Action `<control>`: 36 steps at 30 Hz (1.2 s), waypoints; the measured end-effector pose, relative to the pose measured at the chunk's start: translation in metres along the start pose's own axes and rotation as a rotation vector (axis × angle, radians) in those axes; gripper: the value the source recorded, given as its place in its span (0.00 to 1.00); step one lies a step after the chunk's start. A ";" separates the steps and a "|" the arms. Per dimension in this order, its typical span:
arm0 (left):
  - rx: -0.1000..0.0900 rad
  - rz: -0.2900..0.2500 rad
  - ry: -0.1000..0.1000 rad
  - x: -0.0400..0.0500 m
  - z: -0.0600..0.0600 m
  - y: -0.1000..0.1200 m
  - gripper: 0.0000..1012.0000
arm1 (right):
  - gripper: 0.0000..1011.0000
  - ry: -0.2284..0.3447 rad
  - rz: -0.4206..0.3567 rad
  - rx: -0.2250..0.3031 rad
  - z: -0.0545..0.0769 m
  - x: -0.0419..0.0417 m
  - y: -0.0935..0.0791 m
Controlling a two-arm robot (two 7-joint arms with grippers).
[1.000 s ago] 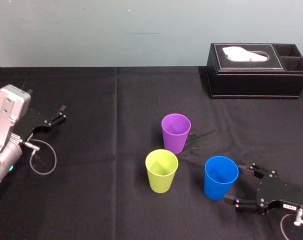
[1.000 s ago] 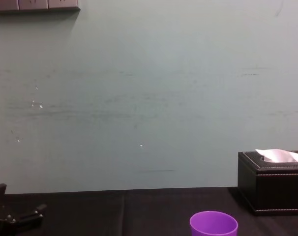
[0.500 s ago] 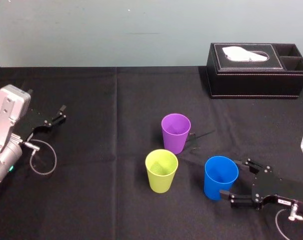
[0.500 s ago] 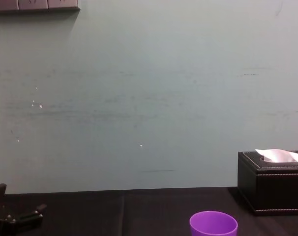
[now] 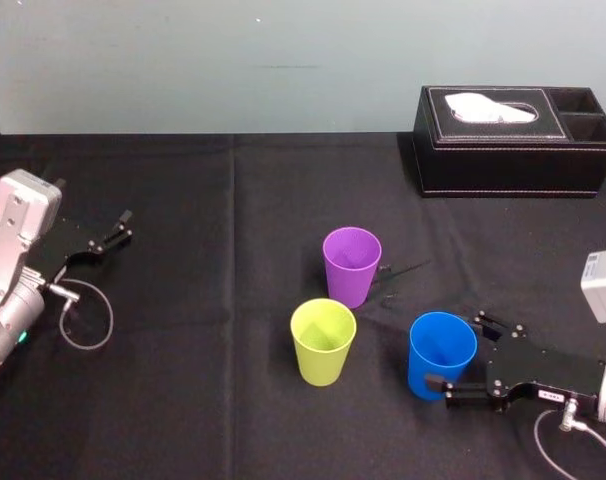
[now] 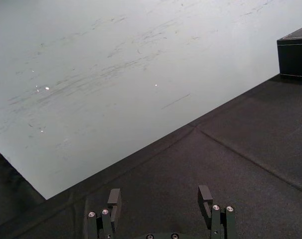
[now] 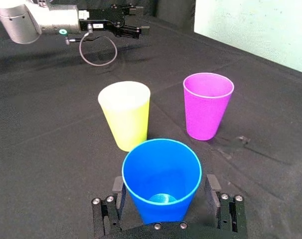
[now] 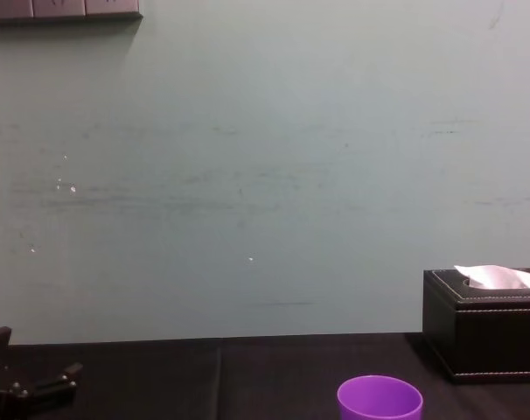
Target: Stack the three plastic cups sequentially using one hand.
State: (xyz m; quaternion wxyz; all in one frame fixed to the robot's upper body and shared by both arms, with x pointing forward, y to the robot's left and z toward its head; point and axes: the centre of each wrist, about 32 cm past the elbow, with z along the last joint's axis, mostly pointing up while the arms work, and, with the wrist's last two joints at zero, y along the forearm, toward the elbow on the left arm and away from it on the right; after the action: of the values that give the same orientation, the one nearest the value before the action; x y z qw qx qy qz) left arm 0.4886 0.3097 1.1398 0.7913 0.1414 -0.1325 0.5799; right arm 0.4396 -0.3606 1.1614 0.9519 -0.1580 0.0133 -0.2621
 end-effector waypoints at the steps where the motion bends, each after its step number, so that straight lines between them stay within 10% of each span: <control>1: 0.000 0.000 0.000 0.0000 0.000 0.000 1.00 | 0.99 0.000 0.002 0.000 0.000 0.0001 0.002; 19: 0.000 0.000 0.000 0.0000 0.000 0.000 1.00 | 0.99 0.003 0.008 0.006 0.000 -0.0001 0.009; 36: 0.000 0.000 0.000 0.0000 0.000 0.000 1.00 | 0.73 0.001 0.006 0.006 0.001 0.0002 0.008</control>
State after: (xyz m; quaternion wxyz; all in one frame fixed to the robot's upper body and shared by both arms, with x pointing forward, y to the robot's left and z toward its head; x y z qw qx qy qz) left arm 0.4886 0.3097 1.1398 0.7913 0.1415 -0.1325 0.5799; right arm 0.4439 -0.3536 1.1596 0.9532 -0.1549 0.0136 -0.2594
